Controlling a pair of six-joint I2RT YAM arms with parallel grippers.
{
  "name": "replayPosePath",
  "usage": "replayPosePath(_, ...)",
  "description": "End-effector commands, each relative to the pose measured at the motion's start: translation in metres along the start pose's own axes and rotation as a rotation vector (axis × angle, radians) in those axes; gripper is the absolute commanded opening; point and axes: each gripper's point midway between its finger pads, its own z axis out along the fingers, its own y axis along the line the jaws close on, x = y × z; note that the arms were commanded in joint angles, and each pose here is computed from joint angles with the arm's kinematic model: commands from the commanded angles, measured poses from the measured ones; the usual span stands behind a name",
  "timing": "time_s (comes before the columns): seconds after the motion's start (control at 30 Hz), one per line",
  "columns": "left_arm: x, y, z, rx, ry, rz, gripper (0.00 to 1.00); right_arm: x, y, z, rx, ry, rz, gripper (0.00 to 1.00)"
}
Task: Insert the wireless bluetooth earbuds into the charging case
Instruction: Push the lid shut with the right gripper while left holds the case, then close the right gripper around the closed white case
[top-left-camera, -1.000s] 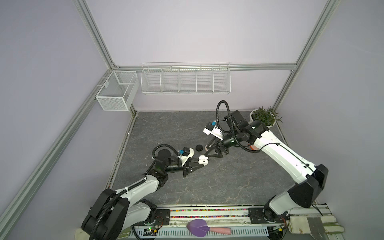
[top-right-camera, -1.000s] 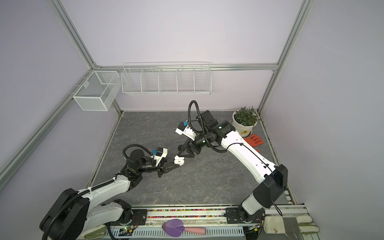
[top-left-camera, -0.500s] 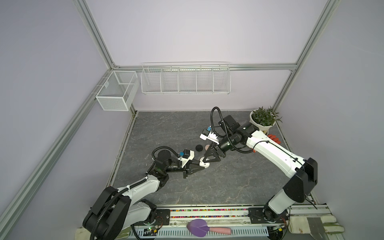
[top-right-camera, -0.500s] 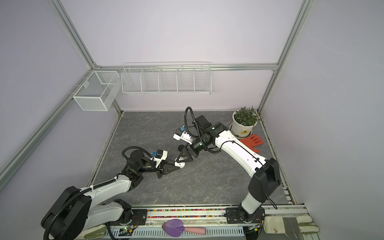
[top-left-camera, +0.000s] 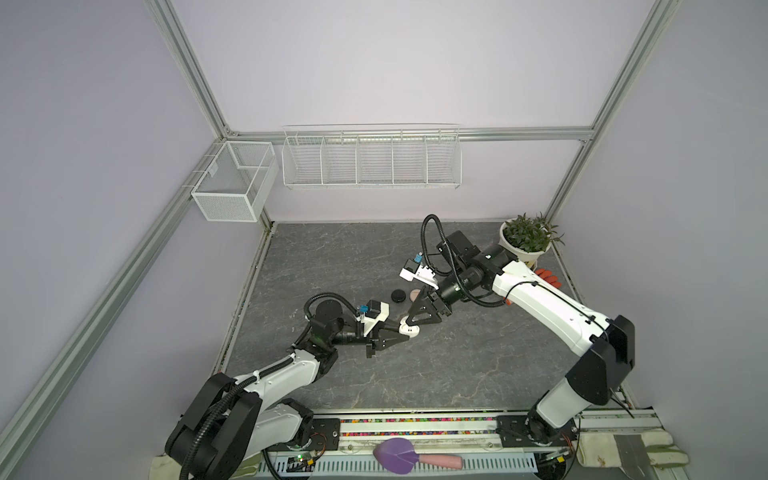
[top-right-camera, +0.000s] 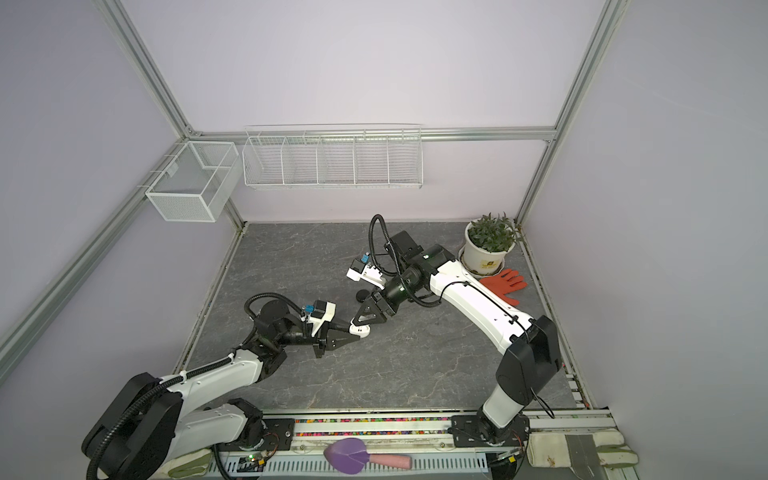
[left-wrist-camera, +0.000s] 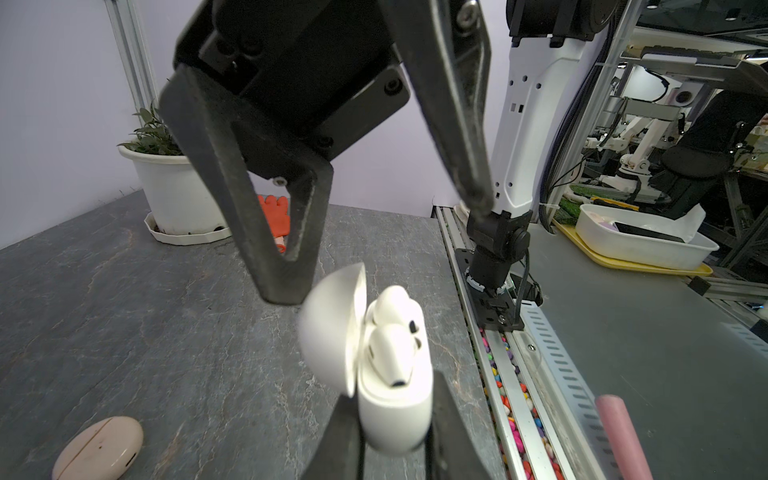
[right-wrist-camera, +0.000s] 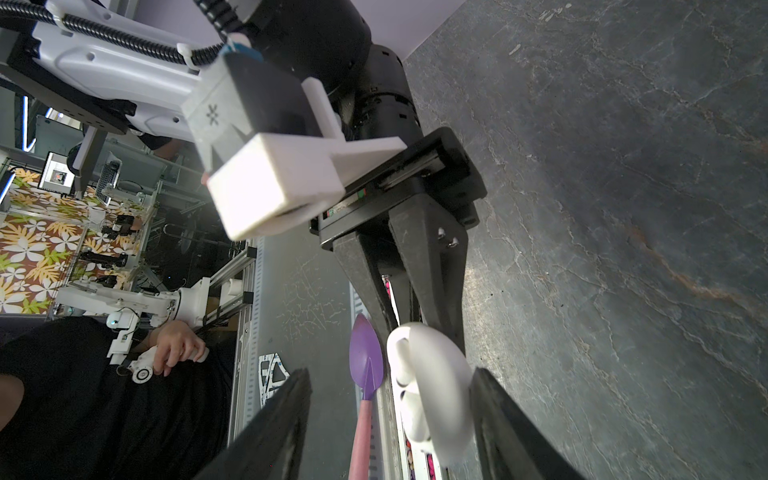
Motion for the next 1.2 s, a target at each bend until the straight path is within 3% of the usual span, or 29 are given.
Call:
replayPosePath(0.0,-0.003,0.004,0.0,-0.027,-0.005,0.036,0.0,0.012,0.015,0.007,-0.067,0.043,0.019,0.63)
replayPosePath(0.63,-0.003,0.005,-0.001,-0.035,-0.003,0.031,0.0,0.018,0.008,0.013,-0.021,0.077,0.023,0.59)
replayPosePath(0.77,-0.004,0.005,0.0,-0.033,-0.004,0.028,0.0,0.019,0.002,0.015,0.038,0.073,0.003,0.52)
replayPosePath(0.97,-0.005,0.006,0.0,-0.037,-0.006,0.024,0.0,0.014,0.009,0.013,0.067,0.016,-0.125,0.4)
replayPosePath(1.17,-0.006,0.007,0.0,-0.039,-0.009,0.017,0.0,0.017,0.014,0.013,0.069,0.012,-0.168,0.34)
